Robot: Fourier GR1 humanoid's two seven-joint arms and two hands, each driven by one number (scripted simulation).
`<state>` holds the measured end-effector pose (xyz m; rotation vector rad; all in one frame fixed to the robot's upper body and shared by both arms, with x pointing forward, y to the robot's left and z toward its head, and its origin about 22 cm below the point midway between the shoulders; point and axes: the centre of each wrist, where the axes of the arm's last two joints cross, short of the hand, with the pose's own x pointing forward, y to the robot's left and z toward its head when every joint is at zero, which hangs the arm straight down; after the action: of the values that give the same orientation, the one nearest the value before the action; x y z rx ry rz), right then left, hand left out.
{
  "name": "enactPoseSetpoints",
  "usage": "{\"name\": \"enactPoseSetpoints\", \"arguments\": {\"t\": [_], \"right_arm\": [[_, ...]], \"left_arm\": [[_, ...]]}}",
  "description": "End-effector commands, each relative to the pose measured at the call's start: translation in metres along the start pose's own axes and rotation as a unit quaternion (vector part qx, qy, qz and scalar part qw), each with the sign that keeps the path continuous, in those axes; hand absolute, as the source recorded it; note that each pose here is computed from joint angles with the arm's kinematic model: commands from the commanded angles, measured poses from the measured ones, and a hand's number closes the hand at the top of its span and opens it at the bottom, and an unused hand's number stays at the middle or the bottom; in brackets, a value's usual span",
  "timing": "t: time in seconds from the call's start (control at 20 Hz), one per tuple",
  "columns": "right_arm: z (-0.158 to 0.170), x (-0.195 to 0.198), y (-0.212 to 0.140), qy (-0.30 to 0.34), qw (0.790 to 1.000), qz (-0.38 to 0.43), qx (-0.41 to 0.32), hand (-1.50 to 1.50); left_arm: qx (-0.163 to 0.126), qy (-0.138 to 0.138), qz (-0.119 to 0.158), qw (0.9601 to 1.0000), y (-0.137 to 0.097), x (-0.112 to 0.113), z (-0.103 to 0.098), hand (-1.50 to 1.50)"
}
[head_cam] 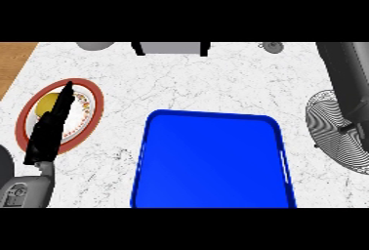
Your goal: Pick the squash from the tray and place it in the tiered basket
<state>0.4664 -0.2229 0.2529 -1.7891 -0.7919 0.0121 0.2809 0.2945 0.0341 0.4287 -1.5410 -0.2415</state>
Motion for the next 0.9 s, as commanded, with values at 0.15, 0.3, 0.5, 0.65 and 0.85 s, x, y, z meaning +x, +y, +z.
{"name": "enactPoseSetpoints", "arguments": {"t": [0.15,0.3,0.5,0.65,0.85], "right_arm": [[-0.027,-0.032,0.028,0.080,0.983,0.165,-0.027,1.50],[-0.047,-0.027,0.000,0.100,0.979,0.172,-0.030,1.50],[-0.063,-0.058,0.010,0.087,0.981,0.175,-0.018,1.50],[-0.063,-0.070,0.010,0.071,0.982,0.172,0.012,1.50],[-0.063,-0.093,0.010,0.066,0.988,0.134,0.044,1.50]], "left_arm": [[0.003,0.011,0.001,0.9999,-0.005,-0.005,0.006,0.00],[0.008,0.009,-0.003,0.9999,-0.005,-0.003,-0.005,0.00],[0.010,0.016,0.008,0.9998,0.004,0.001,-0.009,0.00],[0.010,0.010,0.005,0.9999,0.007,-0.011,0.010,0.00],[0.010,0.010,0.002,0.9999,0.012,0.000,0.011,0.00]]}}
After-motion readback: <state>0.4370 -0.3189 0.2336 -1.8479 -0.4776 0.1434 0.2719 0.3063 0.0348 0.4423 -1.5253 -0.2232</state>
